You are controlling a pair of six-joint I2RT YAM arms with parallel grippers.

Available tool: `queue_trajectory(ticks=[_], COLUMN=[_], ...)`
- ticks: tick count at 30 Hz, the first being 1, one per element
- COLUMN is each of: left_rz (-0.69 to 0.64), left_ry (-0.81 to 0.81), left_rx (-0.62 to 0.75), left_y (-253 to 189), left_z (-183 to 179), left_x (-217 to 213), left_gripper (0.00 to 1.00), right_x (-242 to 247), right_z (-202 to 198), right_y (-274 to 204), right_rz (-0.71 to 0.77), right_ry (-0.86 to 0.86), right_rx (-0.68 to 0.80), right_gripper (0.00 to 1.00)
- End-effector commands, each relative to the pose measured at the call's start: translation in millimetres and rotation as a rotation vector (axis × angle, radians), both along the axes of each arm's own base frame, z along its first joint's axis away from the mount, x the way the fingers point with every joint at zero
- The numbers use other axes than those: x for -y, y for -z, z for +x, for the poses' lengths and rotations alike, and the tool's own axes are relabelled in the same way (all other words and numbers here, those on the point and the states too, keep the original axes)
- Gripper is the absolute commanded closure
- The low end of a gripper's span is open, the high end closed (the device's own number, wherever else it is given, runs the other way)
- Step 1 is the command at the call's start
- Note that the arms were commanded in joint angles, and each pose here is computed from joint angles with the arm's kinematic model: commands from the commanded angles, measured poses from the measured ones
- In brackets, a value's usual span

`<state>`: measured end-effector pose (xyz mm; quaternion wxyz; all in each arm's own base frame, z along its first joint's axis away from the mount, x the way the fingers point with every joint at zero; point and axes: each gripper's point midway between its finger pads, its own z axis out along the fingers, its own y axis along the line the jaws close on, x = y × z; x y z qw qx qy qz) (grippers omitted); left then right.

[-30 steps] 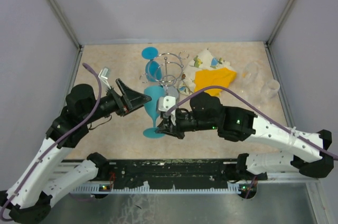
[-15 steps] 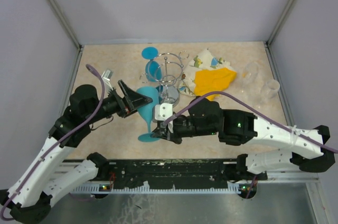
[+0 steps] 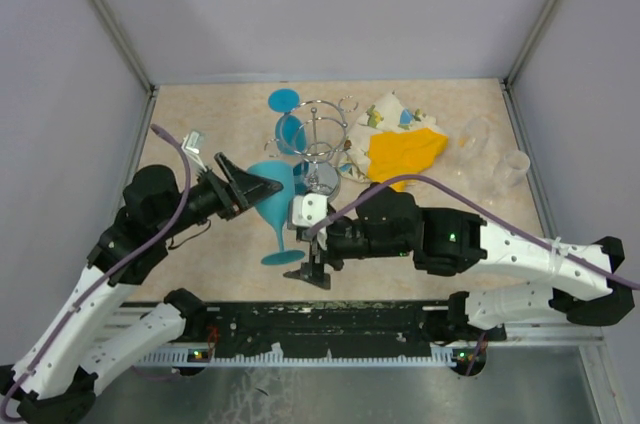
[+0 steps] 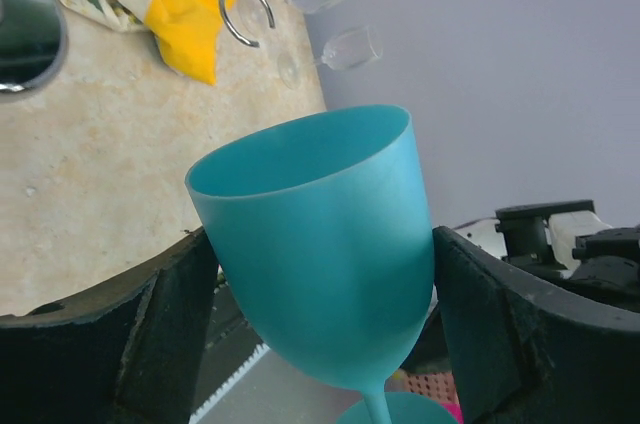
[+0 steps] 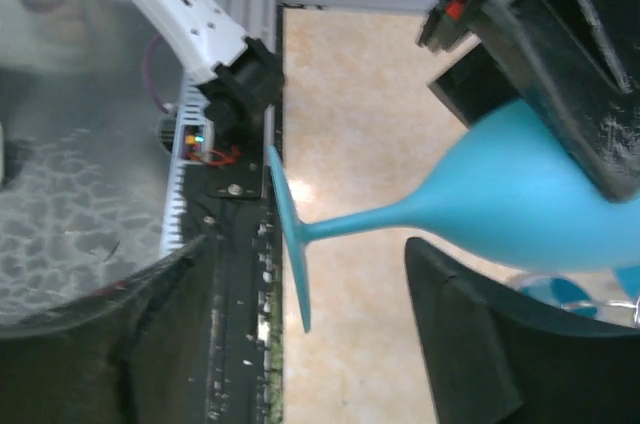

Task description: Take the wine glass off the wine glass rack

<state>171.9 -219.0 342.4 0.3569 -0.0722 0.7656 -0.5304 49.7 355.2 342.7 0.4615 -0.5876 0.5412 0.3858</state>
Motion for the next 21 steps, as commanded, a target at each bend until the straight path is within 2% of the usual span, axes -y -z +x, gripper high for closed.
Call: queue_trajectory(ticks=[1, 2, 6, 12, 16, 19, 21], left_rz=[0.069, 0.102, 0.280, 0.620, 0.815, 0.939, 0.970], left_ry=[-0.171, -0.227, -0.465, -0.857, -1.074, -1.126, -1.148], left_rx=[0.110, 0.131, 0.205, 0.206, 0.263, 0.395, 0.424], left_y=[-11.7, -13.0, -12.7, 12.4, 5.6, 2.3, 9.0], left_z=[15.6, 19.8, 40.4, 76.8, 99.3, 126.9, 144.4], left_x=[-30.7, -41.8, -90.9, -165.4, -197.2, -197.2, -200.1], left_gripper=[0.28, 0.28, 0.27, 0.32, 0.32, 0.29, 0.27], right_x=[3.9, 8.6, 27.4, 46.4, 47.8, 44.8, 44.1], right_z=[20.7, 28.2, 43.8, 48.7, 49.4, 49.6, 51.6], right_y=[-28.6, -28.2, -33.5, -39.4, -36.4, -31.8, -27.3], right_rz=[0.086, 0.090, 0.131, 0.183, 0.168, 0.163, 0.156], right_ry=[0.131, 0.177, 0.287, 0.340, 0.348, 0.347, 0.354], right_rx=[0.041, 0.049, 0.066, 0.065, 0.061, 0.060, 0.065], right_gripper=[0.05, 0.01, 0.01, 0.01, 0.01, 0.01, 0.01])
